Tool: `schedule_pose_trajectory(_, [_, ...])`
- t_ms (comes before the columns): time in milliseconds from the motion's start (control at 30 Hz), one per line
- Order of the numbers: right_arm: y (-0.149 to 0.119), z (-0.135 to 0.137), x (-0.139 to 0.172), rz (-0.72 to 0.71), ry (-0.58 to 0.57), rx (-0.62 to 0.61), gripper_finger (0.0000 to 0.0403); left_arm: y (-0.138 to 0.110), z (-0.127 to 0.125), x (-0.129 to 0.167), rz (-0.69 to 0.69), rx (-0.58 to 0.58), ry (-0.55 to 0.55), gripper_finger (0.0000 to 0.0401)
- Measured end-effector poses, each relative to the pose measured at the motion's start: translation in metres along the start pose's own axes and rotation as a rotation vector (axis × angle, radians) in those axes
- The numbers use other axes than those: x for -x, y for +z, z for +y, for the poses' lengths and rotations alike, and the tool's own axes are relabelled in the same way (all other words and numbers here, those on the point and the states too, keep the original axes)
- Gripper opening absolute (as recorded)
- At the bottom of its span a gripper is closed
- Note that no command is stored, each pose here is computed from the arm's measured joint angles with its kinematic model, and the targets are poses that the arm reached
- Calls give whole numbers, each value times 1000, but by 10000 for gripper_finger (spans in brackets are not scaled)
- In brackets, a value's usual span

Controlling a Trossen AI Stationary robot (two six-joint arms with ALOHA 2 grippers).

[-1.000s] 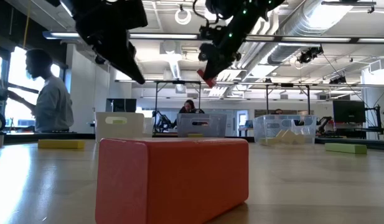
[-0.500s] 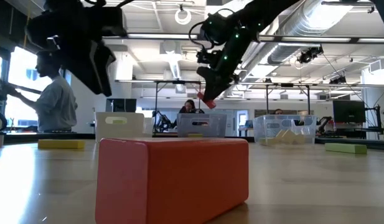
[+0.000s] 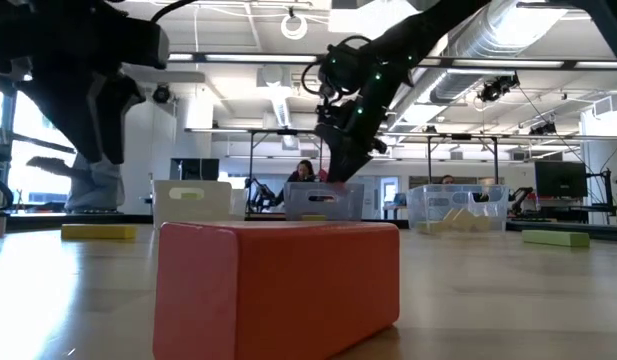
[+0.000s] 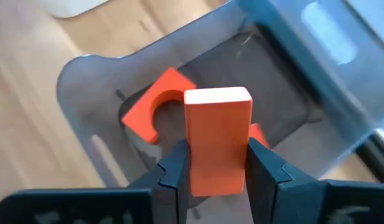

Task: Sort & place blocks by color
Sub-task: Put the orange block into the black bin, then put the yellow block into the transparent bin

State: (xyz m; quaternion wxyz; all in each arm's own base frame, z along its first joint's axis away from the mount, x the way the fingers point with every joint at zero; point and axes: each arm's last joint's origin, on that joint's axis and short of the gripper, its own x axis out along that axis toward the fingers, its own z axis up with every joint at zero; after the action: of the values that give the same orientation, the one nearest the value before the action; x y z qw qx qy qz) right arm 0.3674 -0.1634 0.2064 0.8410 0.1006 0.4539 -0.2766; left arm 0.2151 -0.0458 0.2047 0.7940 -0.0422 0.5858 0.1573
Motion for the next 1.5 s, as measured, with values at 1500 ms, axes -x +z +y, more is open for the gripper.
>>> schedule_pose_trajectory(1500, [2,15,36,-16,142,-35,204,-20,49,-40,207,-17,40,229])
